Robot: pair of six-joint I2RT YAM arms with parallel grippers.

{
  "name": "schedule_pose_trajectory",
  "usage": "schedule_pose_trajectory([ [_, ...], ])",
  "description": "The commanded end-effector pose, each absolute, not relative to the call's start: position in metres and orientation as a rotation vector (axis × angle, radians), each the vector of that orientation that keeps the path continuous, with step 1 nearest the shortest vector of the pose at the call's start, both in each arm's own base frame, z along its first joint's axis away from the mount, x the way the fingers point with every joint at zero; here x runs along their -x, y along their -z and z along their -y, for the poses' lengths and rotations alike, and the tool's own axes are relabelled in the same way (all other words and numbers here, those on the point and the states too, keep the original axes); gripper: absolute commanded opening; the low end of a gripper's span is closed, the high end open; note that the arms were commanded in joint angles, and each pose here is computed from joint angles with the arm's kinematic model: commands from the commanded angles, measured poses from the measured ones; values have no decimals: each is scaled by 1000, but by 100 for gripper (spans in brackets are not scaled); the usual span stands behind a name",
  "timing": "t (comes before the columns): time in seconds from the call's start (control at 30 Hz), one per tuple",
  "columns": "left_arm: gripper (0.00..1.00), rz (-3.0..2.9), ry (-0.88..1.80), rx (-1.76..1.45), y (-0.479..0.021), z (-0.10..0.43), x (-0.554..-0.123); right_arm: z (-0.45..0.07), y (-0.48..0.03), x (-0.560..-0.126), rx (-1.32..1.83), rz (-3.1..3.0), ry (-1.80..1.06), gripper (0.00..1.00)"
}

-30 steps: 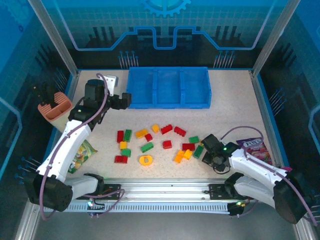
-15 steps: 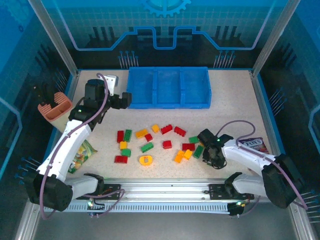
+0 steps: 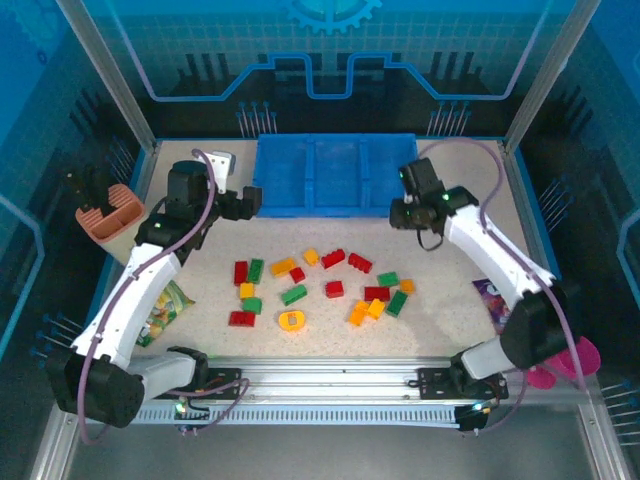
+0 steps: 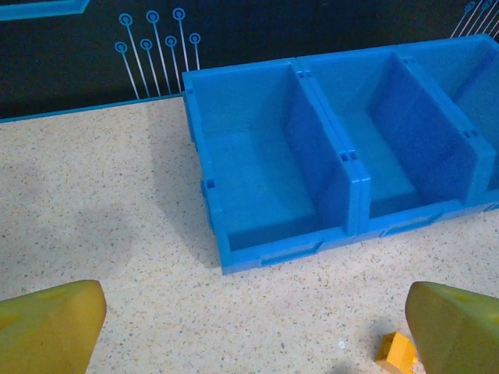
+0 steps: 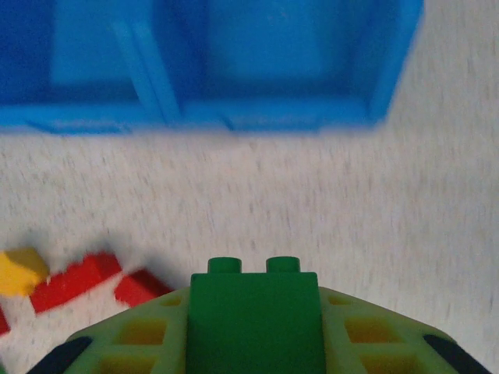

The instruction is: Sort the legos into containers by color

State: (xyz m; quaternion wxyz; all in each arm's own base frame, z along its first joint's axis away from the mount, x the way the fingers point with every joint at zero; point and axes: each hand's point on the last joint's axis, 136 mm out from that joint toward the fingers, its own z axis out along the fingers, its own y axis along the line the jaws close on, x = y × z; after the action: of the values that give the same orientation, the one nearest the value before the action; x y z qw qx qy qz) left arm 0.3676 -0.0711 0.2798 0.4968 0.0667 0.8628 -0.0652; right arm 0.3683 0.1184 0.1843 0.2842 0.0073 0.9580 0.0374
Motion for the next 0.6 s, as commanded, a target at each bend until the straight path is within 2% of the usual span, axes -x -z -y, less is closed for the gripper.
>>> schedule_pose_trajectory([
  [0.0,99,-2053,115,-182,-292,67,-364,-116,-187,-422,154,-2500,-27,24],
  [0.23,99,-2044,78,-193,-298,63,-360,-118,-154,-511,136,-2512,-26,24],
  [0.4,99,-2038,66,-197,-302,61,-359,-115,-125,-540,108,-2550,-33,25],
  [0.57,99,-2041,66,-197,-301,61,-359,-114,-111,-549,99,-2573,-33,29],
])
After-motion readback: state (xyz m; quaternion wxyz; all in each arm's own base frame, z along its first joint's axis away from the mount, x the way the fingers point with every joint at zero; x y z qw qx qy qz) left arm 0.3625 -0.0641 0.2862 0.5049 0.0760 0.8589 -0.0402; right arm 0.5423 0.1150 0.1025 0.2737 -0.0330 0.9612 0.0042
